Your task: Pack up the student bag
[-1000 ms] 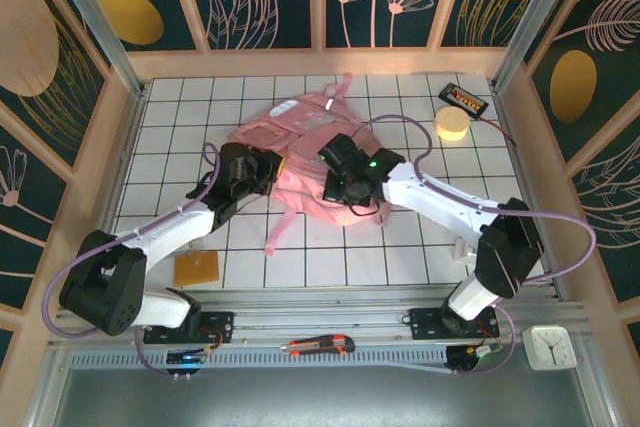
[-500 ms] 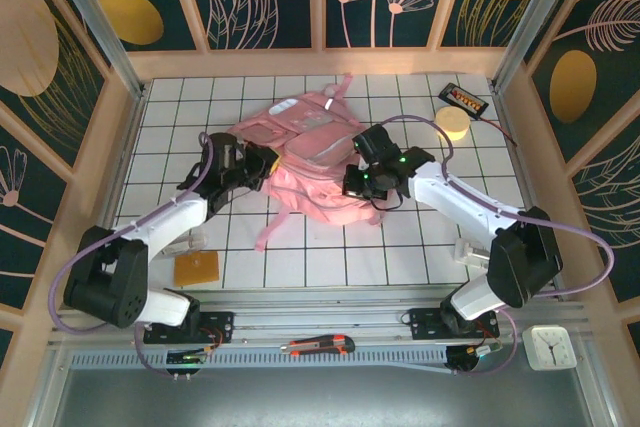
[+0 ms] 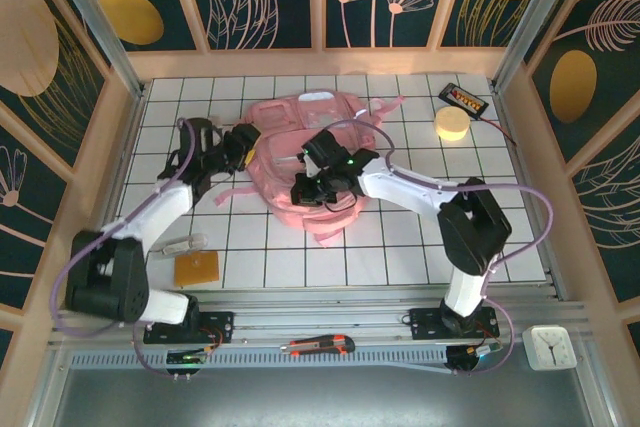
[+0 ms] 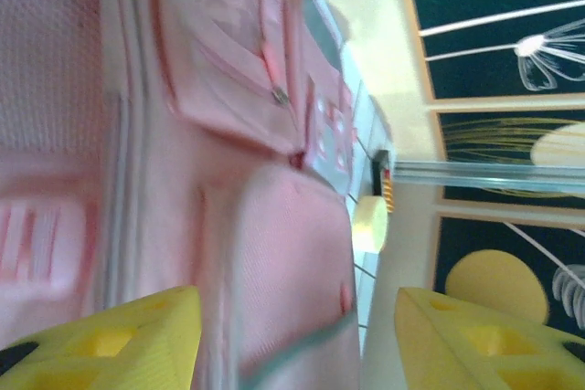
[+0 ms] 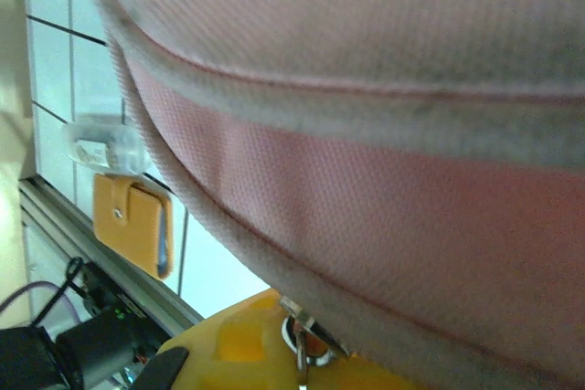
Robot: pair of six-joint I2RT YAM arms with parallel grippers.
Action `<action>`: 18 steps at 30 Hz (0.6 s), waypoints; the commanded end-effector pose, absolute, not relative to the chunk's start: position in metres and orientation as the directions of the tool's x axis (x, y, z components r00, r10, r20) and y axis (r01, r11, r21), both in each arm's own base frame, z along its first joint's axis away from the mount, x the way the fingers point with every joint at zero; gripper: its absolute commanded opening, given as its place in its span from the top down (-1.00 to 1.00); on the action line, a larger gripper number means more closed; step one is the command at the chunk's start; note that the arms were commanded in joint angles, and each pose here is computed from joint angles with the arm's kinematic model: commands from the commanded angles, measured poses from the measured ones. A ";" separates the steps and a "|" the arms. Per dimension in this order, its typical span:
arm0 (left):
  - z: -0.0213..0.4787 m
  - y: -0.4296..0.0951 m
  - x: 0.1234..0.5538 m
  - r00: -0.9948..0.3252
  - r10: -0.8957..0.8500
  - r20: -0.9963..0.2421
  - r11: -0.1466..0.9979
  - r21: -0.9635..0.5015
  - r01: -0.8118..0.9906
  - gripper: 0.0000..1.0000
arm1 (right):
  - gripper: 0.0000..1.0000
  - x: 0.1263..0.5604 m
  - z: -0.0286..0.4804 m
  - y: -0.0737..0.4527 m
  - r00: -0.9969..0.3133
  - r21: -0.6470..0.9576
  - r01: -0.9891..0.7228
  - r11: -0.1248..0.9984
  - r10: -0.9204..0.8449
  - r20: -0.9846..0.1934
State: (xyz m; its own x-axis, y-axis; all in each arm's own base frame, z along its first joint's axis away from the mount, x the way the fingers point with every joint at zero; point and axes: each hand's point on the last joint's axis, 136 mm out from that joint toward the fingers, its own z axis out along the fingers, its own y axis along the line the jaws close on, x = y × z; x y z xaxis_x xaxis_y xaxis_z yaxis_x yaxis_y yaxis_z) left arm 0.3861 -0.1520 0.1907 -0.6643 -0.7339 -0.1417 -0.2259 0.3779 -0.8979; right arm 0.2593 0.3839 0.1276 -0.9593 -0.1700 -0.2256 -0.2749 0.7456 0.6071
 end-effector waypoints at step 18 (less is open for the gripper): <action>0.165 -0.188 0.342 -0.687 -0.716 0.122 0.144 -0.938 -0.317 0.23 | 1.00 0.258 0.158 0.423 -0.934 0.660 -0.355 0.662 -0.214 -0.287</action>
